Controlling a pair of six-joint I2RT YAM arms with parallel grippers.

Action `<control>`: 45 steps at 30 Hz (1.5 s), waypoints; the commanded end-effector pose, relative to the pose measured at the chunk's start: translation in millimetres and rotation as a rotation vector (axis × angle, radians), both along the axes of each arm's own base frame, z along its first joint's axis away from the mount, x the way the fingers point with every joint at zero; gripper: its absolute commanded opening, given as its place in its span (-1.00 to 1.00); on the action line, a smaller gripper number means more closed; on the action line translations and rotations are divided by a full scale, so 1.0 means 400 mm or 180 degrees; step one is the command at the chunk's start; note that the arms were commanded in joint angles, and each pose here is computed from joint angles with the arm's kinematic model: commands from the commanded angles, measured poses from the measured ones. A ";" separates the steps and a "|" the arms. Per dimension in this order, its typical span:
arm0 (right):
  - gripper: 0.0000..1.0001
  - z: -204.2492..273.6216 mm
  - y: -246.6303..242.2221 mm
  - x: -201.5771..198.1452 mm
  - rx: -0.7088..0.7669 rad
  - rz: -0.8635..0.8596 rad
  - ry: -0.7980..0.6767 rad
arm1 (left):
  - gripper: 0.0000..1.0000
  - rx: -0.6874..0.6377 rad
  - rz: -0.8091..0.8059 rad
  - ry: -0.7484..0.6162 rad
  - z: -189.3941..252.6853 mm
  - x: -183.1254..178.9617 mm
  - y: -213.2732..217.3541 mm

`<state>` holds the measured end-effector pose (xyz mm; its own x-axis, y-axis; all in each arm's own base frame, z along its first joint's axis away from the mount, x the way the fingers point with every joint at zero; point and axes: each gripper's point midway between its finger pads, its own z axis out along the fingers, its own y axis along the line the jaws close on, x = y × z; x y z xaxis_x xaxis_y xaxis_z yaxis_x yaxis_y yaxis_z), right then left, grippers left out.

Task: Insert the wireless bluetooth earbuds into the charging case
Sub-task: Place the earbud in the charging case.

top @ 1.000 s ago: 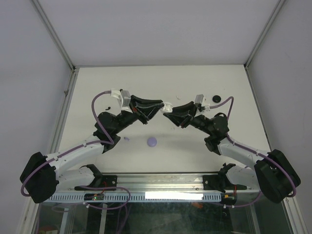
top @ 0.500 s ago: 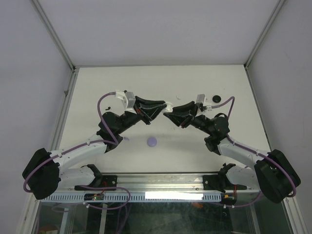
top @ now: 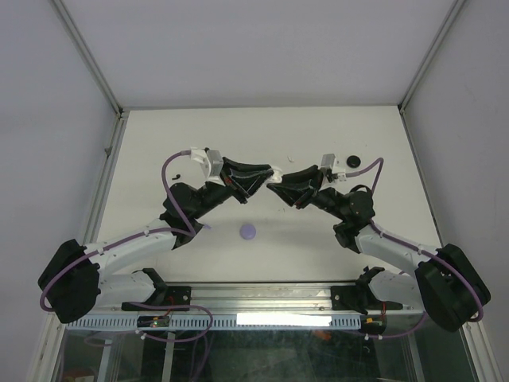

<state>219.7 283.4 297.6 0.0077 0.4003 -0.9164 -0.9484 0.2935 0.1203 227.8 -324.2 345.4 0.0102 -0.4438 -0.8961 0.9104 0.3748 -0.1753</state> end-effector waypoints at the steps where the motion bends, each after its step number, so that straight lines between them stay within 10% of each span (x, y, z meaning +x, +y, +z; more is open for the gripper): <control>1: -1.00 0.094 -0.021 -0.015 0.0302 -0.0085 -0.0308 | -1.00 -0.0096 -0.0019 -0.0104 0.025 -0.014 0.001; 16: -1.00 0.098 -0.027 -0.024 0.0297 -0.0082 -0.0336 | -1.00 -0.0014 0.0143 0.0248 -0.011 0.018 0.002; 35: -1.00 0.080 -0.025 -0.022 0.0221 -0.0085 -0.0284 | -0.14 0.0034 0.0282 0.0416 0.030 0.026 0.024; 45: -1.00 0.076 -0.026 -0.024 0.0156 -0.0088 -0.0260 | -0.11 0.0157 0.0146 0.0445 0.034 0.008 0.059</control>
<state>217.3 276.5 308.3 0.0292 0.4174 -0.9083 -0.9407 0.3186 0.1162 234.9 -308.0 335.0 -0.1114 -0.3827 -0.9171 0.8365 0.4621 -0.2944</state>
